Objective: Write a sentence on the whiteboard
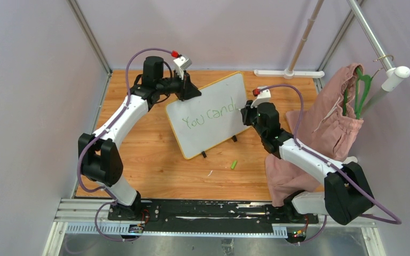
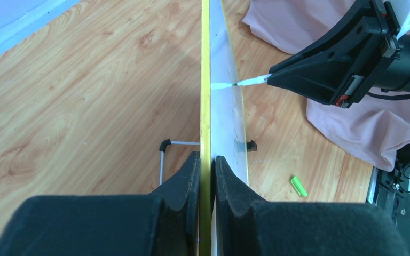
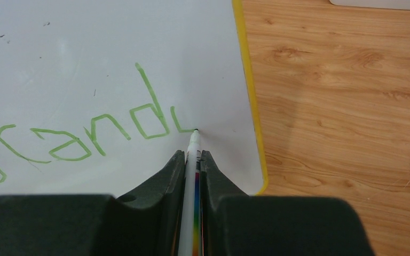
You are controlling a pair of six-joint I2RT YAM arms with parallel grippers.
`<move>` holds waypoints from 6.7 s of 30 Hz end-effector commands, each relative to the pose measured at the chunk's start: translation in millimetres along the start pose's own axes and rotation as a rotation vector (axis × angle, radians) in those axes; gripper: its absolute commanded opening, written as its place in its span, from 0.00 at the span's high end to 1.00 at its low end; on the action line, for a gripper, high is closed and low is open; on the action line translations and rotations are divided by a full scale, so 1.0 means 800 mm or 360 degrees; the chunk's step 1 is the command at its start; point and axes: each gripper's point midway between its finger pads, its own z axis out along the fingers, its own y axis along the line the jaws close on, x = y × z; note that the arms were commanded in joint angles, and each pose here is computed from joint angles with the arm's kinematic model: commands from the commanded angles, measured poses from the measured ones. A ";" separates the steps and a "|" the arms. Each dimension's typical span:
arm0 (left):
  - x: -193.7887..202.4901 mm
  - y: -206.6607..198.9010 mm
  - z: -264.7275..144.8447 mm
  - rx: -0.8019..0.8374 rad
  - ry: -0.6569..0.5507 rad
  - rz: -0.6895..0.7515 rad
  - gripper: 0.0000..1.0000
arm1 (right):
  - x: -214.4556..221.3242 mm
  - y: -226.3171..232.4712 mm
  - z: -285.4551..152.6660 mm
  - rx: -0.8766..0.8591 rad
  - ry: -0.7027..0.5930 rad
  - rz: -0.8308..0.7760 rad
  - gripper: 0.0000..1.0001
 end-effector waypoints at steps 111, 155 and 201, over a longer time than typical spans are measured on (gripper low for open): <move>0.035 0.032 -0.010 -0.0314 0.0002 0.0068 0.50 | 0.040 0.197 -0.107 -0.1002 0.0038 -0.0314 1.00; 0.041 0.016 -0.006 -0.0169 -0.0064 -0.0053 0.68 | 0.059 0.243 -0.054 -0.0763 -0.0145 -0.0546 1.00; 0.038 0.008 -0.005 -0.0151 -0.0070 -0.0043 0.72 | 0.134 0.218 -0.077 -0.0706 0.0120 -0.0569 1.00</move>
